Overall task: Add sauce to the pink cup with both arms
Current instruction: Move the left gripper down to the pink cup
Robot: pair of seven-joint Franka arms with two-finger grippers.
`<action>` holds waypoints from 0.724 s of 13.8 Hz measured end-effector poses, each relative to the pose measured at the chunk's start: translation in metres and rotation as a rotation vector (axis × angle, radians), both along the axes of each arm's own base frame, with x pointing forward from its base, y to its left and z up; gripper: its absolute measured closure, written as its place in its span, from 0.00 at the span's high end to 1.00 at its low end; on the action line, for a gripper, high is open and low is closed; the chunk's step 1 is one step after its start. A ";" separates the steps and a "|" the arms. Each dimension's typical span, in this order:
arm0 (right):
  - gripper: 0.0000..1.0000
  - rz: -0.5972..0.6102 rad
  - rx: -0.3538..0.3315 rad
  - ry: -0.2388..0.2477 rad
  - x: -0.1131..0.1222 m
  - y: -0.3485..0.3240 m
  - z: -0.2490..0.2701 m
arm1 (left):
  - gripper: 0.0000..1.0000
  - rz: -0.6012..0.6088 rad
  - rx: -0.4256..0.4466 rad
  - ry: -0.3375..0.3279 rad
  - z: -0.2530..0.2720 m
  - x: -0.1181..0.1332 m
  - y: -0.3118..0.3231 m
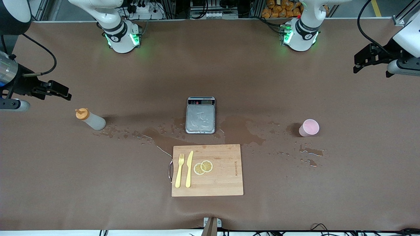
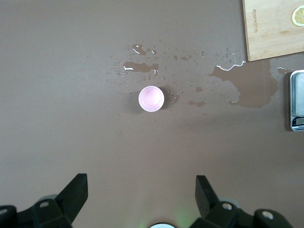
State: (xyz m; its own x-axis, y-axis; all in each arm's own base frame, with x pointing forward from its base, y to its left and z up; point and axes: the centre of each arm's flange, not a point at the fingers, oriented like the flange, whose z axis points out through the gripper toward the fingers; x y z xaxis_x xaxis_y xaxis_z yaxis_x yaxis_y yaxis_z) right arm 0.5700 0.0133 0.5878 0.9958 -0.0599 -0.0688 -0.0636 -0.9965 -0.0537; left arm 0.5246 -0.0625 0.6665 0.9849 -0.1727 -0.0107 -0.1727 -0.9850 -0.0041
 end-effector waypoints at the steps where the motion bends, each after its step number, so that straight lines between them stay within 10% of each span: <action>1: 1.00 0.000 0.000 0.000 0.000 0.000 0.000 | 1.00 0.000 0.000 0.000 0.000 0.000 0.000; 10: 1.00 0.000 0.000 0.001 0.000 0.000 -0.001 | 1.00 0.003 0.000 0.003 0.001 -0.001 0.002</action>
State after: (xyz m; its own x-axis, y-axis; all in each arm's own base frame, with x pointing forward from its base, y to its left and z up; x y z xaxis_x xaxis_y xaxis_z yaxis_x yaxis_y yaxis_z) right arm 0.5699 0.0132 0.5872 0.9957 -0.0600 -0.0700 -0.0638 -0.9965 -0.0536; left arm 0.5239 -0.0609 0.6679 0.9853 -0.1701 -0.0135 -0.1701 -0.9854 -0.0039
